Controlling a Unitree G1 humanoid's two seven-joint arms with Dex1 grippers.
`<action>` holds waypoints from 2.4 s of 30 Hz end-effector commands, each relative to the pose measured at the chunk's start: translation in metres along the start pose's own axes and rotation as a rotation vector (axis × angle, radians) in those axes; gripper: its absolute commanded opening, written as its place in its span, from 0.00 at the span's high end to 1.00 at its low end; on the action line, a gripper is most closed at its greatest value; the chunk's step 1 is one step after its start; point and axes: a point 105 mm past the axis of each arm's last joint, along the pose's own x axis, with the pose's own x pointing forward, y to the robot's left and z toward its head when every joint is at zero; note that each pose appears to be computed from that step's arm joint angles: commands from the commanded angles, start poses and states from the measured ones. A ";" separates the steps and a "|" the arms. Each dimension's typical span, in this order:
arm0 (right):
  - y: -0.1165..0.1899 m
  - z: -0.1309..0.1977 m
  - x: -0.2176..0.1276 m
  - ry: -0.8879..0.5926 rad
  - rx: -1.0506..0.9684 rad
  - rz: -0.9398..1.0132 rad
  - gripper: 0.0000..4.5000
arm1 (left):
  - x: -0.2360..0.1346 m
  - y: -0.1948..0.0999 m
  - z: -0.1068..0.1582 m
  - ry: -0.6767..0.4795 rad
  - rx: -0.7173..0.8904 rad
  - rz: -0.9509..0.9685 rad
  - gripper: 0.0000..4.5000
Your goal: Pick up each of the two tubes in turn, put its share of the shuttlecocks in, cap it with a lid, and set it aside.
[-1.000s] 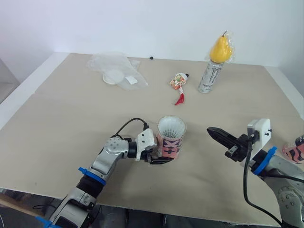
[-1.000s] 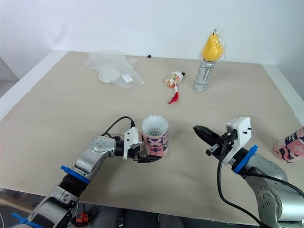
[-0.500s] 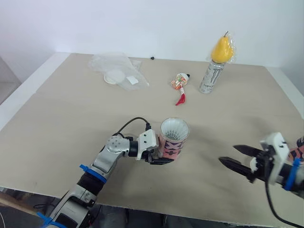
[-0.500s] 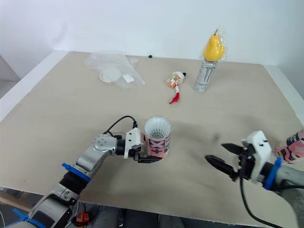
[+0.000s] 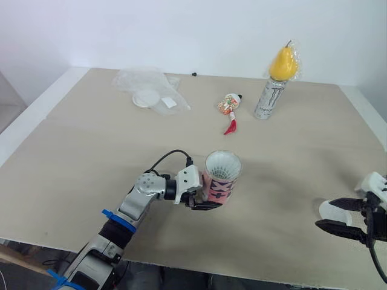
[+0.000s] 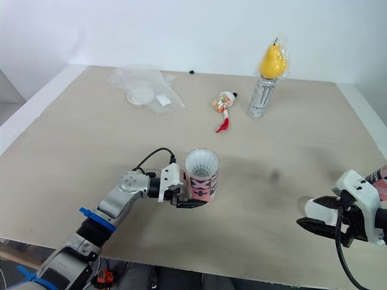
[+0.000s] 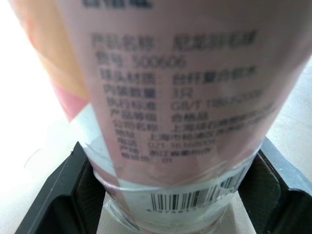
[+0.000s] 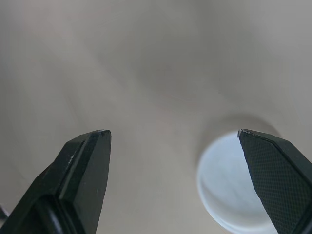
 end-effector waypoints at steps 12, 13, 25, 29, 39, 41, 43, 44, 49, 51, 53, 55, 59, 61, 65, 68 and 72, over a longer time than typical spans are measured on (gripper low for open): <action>-0.008 -0.007 0.013 0.152 -0.070 0.052 0.01 | 0.000 -0.014 -0.019 0.069 -0.039 -0.023 0.24; -0.009 -0.009 0.014 0.164 -0.079 0.053 0.01 | 0.001 -0.014 -0.019 0.069 -0.040 -0.022 0.24; -0.011 -0.011 0.016 0.181 -0.129 0.059 0.98 | 0.002 -0.013 -0.020 0.073 -0.041 -0.021 0.24; -0.010 -0.009 0.017 0.181 -0.158 0.066 0.98 | 0.002 -0.012 -0.020 0.077 -0.041 -0.022 0.24; 0.000 0.040 0.015 0.069 -0.352 0.106 0.98 | 0.002 -0.007 -0.021 0.087 -0.034 -0.025 0.24; 0.001 0.049 0.014 0.049 -0.366 0.107 0.98 | 0.003 -0.006 -0.021 0.087 -0.032 -0.027 0.24; -0.001 0.049 0.014 0.049 -0.363 0.105 0.98 | 0.004 -0.005 -0.020 0.085 -0.032 -0.029 0.24; -0.001 0.047 0.015 0.058 -0.360 0.106 0.98 | 0.004 -0.005 -0.020 0.084 -0.031 -0.029 0.24; -0.006 0.036 0.012 0.084 -0.328 0.079 0.98 | 0.004 -0.004 -0.020 0.081 -0.034 -0.029 0.24; -0.009 0.032 0.010 0.091 -0.304 0.063 0.98 | 0.004 -0.005 -0.021 0.083 -0.036 -0.029 0.24; -0.012 0.028 0.007 0.093 -0.266 0.041 0.98 | 0.003 -0.005 -0.022 0.085 -0.037 -0.029 0.24; -0.014 0.027 0.006 0.080 -0.235 0.017 0.98 | 0.003 -0.006 -0.022 0.086 -0.039 -0.030 0.24; -0.010 0.019 0.006 0.070 -0.123 0.003 0.92 | 0.004 -0.006 -0.022 0.086 -0.042 -0.030 0.24; -0.008 0.016 0.006 0.068 -0.078 0.004 0.80 | 0.004 -0.006 -0.023 0.087 -0.042 -0.029 0.24; -0.003 0.007 0.004 0.085 -0.001 -0.029 0.41 | 0.004 -0.006 -0.023 0.087 -0.042 -0.026 0.24; -0.002 0.006 0.006 0.070 0.034 -0.067 0.09 | 0.004 -0.007 -0.023 0.085 -0.043 -0.026 0.24; -0.001 0.001 0.012 0.096 0.033 -0.094 0.00 | 0.005 -0.007 -0.023 0.084 -0.043 -0.028 0.24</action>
